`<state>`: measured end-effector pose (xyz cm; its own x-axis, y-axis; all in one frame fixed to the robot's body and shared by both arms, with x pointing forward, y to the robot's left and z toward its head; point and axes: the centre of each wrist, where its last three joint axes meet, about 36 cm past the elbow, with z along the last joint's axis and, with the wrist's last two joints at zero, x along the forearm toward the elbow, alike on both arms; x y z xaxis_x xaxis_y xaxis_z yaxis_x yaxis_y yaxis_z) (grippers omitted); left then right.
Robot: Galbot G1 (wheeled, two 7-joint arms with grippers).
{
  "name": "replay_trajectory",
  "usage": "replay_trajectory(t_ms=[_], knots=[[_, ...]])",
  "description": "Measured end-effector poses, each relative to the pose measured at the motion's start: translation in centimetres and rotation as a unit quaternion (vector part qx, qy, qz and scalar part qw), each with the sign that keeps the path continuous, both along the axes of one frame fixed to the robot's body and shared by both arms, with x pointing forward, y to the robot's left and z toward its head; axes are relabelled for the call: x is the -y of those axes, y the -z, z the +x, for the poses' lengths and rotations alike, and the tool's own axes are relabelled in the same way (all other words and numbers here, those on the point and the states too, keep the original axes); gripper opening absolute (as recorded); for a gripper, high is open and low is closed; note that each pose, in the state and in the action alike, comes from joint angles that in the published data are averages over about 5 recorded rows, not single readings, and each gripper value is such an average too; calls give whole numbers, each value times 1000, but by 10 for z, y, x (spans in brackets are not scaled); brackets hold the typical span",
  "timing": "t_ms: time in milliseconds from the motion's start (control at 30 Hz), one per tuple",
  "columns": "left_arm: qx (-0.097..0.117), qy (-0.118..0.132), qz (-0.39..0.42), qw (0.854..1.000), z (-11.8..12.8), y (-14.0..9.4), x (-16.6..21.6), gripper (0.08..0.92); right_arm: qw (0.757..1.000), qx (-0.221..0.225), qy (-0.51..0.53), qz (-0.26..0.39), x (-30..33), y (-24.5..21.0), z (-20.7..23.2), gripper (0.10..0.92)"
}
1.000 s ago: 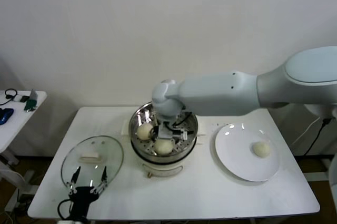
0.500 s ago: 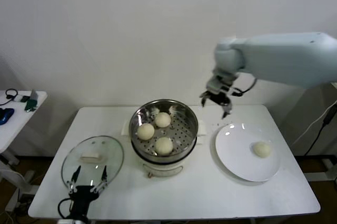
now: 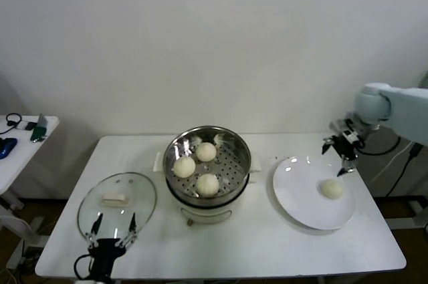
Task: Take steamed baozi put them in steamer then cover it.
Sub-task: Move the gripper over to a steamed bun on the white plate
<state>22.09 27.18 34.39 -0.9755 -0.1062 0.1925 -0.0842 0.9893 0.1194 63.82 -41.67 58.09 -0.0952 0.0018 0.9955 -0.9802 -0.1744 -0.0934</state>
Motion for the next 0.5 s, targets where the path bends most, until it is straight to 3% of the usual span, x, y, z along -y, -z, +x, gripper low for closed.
replay_trajectory(t_ms=[500], knots=[[-10,-1,5,1000,-7,8,2,823,998,7,54,-14,35,93,-7,823]])
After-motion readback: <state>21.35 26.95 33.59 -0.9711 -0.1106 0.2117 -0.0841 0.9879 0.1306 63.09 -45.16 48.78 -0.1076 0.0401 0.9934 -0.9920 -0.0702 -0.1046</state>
